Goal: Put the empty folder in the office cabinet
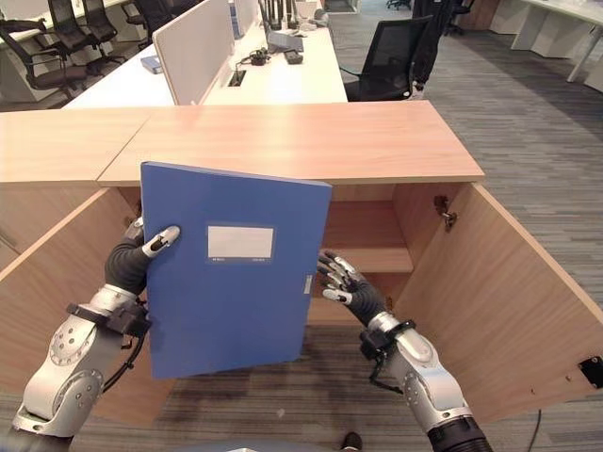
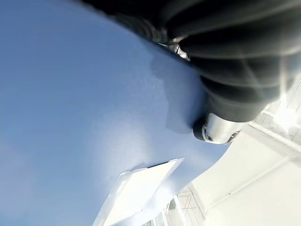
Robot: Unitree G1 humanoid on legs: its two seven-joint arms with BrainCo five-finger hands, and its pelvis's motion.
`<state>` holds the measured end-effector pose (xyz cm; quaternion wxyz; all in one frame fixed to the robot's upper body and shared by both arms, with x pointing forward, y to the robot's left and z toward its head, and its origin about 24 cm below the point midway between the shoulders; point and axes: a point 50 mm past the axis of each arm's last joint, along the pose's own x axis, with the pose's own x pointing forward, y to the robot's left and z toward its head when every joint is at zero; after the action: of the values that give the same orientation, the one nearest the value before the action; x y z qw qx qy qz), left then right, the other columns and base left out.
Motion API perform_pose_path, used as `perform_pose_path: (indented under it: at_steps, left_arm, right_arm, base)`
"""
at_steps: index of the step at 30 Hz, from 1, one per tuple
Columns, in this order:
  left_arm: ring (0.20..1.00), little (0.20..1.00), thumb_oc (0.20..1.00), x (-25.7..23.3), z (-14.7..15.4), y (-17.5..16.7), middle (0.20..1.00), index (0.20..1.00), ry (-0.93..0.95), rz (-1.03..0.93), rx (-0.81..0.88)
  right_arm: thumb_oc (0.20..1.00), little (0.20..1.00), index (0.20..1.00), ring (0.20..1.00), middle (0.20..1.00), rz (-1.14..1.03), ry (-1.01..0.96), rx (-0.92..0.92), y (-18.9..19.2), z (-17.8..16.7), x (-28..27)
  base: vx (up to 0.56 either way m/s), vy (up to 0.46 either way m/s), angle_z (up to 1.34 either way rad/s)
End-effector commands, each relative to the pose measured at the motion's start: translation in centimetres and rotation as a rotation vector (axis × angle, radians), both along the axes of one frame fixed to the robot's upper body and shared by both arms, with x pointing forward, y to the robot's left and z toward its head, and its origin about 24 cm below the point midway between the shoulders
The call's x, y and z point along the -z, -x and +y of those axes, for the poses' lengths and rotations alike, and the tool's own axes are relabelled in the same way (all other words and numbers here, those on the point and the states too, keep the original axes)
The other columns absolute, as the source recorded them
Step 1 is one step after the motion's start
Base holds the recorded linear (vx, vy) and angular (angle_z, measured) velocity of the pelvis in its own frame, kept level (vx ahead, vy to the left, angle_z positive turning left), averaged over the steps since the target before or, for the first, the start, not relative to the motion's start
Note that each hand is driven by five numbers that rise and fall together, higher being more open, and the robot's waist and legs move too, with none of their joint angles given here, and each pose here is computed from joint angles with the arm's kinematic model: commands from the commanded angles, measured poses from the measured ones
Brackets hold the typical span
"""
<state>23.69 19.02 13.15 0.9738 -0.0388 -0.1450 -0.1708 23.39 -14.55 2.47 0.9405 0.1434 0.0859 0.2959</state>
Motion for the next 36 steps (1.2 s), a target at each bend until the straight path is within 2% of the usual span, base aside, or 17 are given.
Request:
perform_pose_path:
  at_steps: [1,15,30,36]
  left_arm:
    - [0.2,0.2,0.2,-3.1,-1.2,-1.1,0.2,0.2,-0.03,-0.179,0.046]
    - [0.2,0.2,0.2,-2.2,-2.8,-1.6,0.2,0.2,-0.038,-0.149,0.115]
    - [0.2,0.2,0.2,0.1,-3.6,-1.0,0.2,0.2,0.029,-0.031,0.177]
    - [0.2,0.2,0.2,-0.2,-5.7,-0.5,0.2,0.2,0.155,0.003,0.294]
  right_arm:
    - [1.0,1.0,1.0,1.0,1.0,-0.141,-0.126,-0.077,-1.5,2.0,-3.7]
    - [1.0,1.0,1.0,1.0,1.0,-0.193,-0.194,-0.23,-1.1,5.0,-5.5]
    - [1.0,1.0,1.0,1.0,1.0,-0.184,-0.227,-0.206,-1.3,5.6,-5.5]
    - [1.0,1.0,1.0,1.0,1.0,-0.123,-0.208,-0.189,-1.1,5.5,-4.1]
  base:
    - [0.0,0.0,-0.04]
    - [0.0,0.001,-0.02]
    - [0.0,0.0,0.0]
    - [0.0,0.0,0.0]
